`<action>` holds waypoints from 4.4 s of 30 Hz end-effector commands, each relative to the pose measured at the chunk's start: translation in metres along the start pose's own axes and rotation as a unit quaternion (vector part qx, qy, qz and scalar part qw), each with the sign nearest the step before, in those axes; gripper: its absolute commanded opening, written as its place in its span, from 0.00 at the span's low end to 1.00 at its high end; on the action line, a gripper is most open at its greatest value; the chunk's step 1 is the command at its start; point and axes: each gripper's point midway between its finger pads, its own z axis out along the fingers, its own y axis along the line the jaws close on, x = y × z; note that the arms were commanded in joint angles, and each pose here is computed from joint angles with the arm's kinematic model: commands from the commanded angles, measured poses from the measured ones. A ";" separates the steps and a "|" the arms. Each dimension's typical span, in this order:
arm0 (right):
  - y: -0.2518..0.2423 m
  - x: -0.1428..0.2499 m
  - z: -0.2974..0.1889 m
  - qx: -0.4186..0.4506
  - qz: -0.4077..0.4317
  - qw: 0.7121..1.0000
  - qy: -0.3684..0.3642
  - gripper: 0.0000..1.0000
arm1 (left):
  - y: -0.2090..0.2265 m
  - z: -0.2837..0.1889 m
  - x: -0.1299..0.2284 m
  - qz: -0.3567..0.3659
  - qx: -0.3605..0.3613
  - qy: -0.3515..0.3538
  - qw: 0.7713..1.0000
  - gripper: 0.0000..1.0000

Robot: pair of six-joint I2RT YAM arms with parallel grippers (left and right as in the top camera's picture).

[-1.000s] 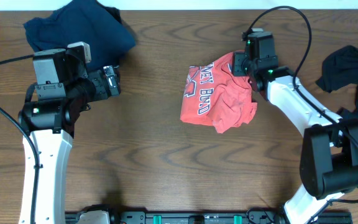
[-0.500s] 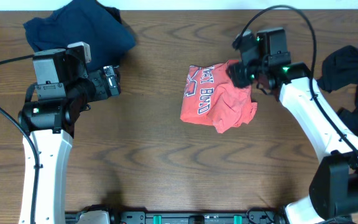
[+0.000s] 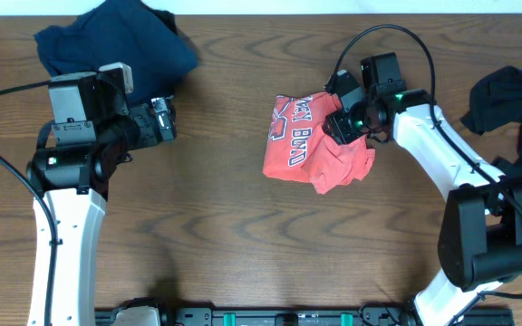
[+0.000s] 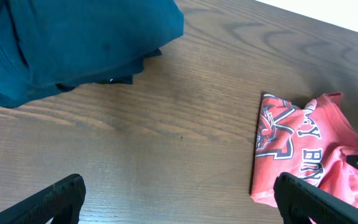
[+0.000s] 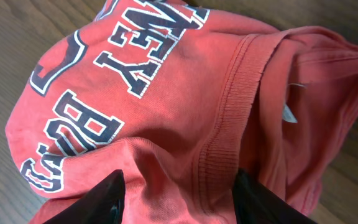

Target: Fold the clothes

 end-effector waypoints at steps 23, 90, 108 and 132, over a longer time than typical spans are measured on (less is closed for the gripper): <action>-0.006 0.011 -0.068 -0.007 0.100 0.995 0.024 0.01 | 0.003 -0.001 -0.005 0.004 -0.008 -0.005 1.000 0.98; -0.101 0.013 -0.182 0.085 0.327 0.938 -0.075 0.76 | -0.256 0.177 0.186 0.350 0.240 0.134 0.895 0.98; -0.104 0.024 -0.182 0.103 0.334 0.935 -0.056 0.76 | -0.139 0.241 0.167 0.462 -0.081 0.117 0.876 0.98; -0.103 0.024 -0.181 0.103 0.325 0.939 -0.054 0.77 | -0.035 0.197 0.040 0.339 -0.187 0.060 0.920 0.98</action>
